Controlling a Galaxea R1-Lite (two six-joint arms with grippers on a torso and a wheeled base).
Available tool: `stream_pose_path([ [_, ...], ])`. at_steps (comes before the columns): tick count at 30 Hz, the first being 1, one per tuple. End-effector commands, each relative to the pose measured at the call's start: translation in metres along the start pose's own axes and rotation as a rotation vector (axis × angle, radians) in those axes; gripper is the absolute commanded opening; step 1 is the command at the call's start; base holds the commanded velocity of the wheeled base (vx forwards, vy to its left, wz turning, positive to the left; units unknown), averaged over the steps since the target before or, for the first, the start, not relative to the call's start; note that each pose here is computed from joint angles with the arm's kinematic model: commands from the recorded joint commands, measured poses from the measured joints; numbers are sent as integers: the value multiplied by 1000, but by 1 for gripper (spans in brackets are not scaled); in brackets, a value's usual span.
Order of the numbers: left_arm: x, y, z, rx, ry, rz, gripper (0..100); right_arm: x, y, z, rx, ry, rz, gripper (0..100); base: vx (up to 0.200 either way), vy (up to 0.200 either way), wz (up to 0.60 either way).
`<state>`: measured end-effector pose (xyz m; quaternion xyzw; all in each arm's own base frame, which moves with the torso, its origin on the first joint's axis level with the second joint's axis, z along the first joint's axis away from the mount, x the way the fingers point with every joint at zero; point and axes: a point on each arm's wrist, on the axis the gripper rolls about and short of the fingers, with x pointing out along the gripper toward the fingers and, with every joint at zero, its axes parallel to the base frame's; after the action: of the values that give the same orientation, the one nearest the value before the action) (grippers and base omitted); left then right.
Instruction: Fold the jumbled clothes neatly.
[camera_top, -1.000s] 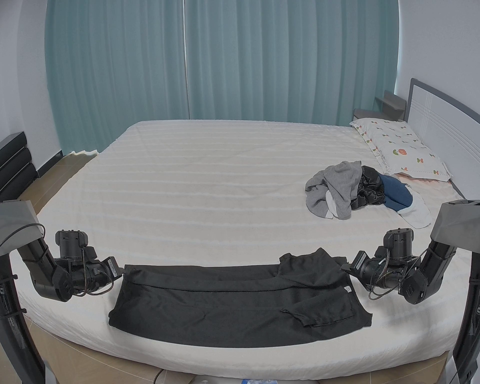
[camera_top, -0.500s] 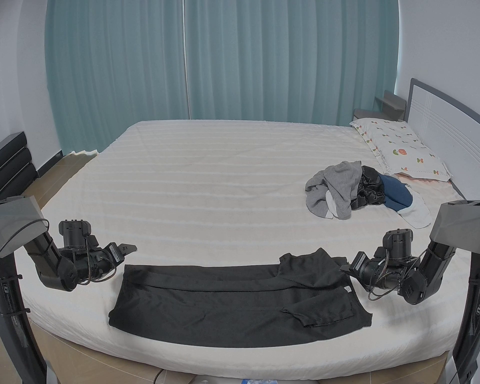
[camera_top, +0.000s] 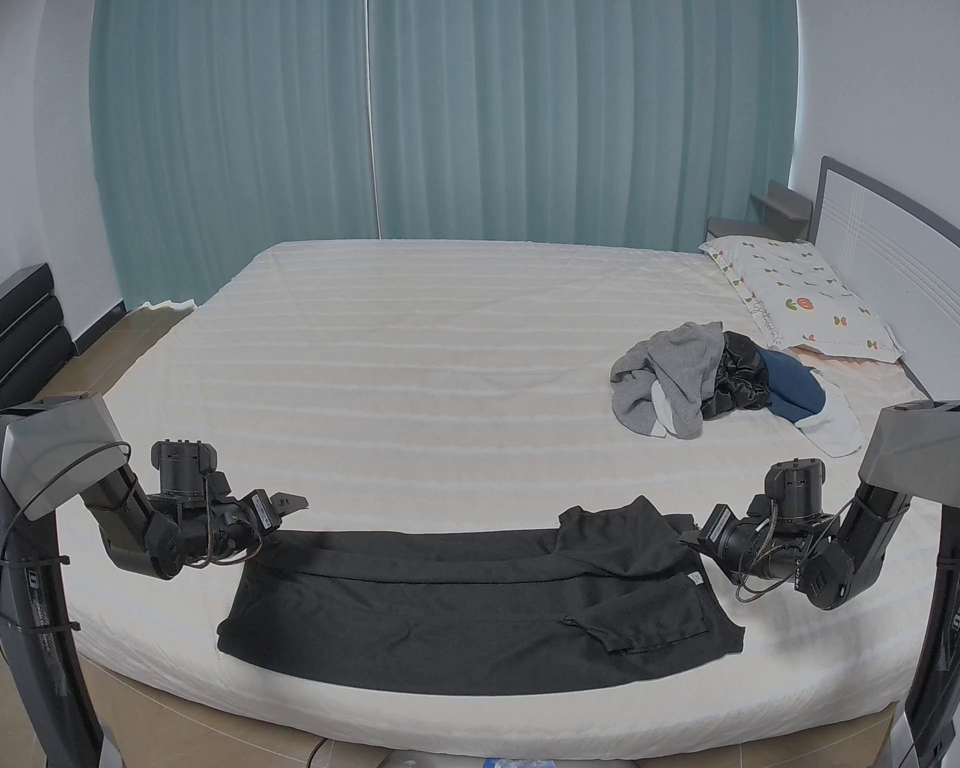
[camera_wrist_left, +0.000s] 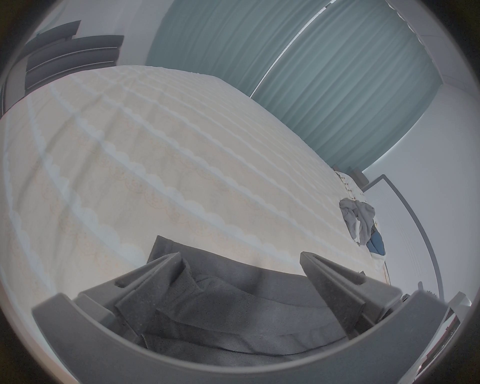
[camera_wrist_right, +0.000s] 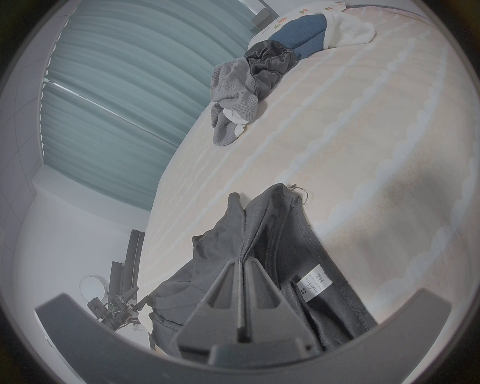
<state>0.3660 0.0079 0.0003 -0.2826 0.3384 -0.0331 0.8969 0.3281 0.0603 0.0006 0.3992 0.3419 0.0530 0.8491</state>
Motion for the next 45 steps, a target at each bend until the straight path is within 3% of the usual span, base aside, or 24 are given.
stream_pose_path([
  [1, -1, 5, -6, 25, 18, 24, 100, 1, 0, 0, -1, 1, 1, 0, 0, 0, 0],
  [2, -2, 6, -6, 26, 17, 26, 100, 0, 0, 0, -1, 2, 0, 0, 0, 0, 0],
  [3, -2, 7, -7, 34, 21, 29, 0, 0, 0, 0, -1, 2, 0, 0, 0, 0, 0],
  [19, -18, 19, -9, 28, 23, 69, 0, 0, 0, -1, -1, 2, 0, 0, 0, 0, 0],
  [25, -45, 23, -8, 10, 4, 87, 0, -1, -1, -2, 1, 6, -5, 0, 0, 0, 0],
  [39, -61, 35, -34, 30, 90, 125, 0, -3, -3, -4, 0, 12, -15, 0, 0, 0, 0],
  [45, -61, 37, -35, 31, 93, 132, 0, -6, -9, -10, -62, 35, -38, 0, 0, 0, 0],
])
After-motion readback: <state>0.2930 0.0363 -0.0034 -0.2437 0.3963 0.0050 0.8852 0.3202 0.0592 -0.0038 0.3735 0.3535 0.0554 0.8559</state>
